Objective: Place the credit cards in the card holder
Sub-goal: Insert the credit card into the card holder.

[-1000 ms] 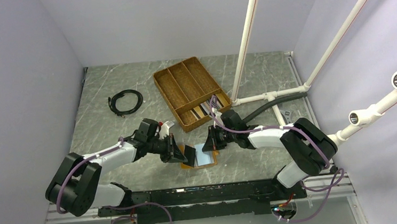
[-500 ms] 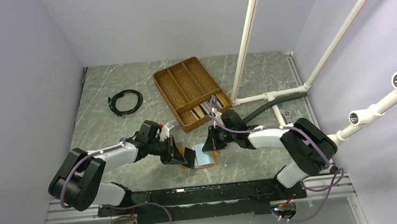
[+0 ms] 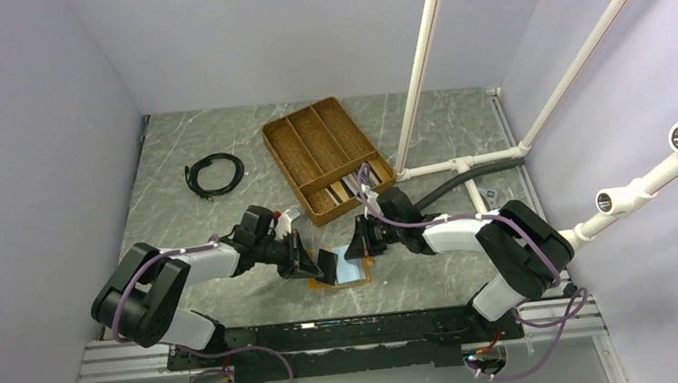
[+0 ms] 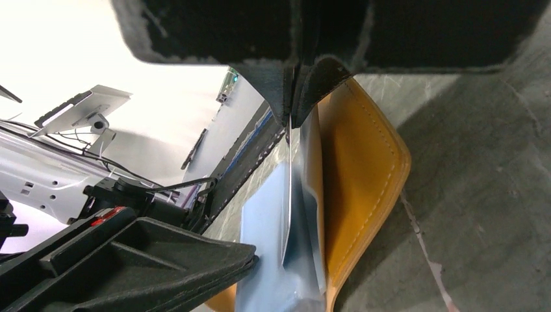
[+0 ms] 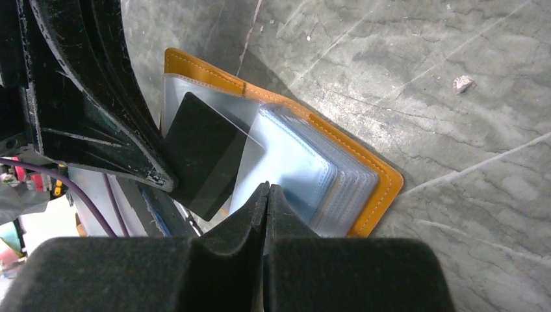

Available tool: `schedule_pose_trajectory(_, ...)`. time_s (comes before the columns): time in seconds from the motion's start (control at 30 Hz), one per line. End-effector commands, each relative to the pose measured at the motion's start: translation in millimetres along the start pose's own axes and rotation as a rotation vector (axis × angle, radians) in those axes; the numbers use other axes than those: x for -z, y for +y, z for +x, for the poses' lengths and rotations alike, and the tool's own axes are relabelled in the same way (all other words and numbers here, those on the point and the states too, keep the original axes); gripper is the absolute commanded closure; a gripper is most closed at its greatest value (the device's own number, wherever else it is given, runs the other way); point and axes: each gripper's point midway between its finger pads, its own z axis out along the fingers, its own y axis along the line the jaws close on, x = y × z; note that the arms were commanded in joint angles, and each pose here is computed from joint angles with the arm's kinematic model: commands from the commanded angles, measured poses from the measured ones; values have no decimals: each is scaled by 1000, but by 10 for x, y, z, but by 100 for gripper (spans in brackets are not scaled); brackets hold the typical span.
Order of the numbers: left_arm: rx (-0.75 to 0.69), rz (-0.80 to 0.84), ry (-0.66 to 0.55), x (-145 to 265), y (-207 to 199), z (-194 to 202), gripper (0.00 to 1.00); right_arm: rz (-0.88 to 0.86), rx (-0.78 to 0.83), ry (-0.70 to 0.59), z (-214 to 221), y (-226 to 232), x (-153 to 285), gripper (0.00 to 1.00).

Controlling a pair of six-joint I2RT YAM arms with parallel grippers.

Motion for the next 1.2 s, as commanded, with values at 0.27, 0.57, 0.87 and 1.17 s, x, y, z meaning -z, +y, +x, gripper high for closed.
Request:
schedule_pose_trajectory(0.27, 10, 19, -137, -71, -10, -181, 100, 30, -9, 20, 99, -126, -22, 100)
schedule_pose_trajectory(0.57, 25, -22, -227, -54, -23, -230, 100, 17, -21, 22, 129, -123, -34, 100)
schedule_pose_trajectory(0.87, 34, 3, -229, -120, -81, -199, 100, 13, -20, 19, 124, -106, -22, 100)
schedule_pose_trajectory(1.17, 49, 7, -248, -188, -81, -168, 100, -2, -39, 11, 138, -65, 15, 100)
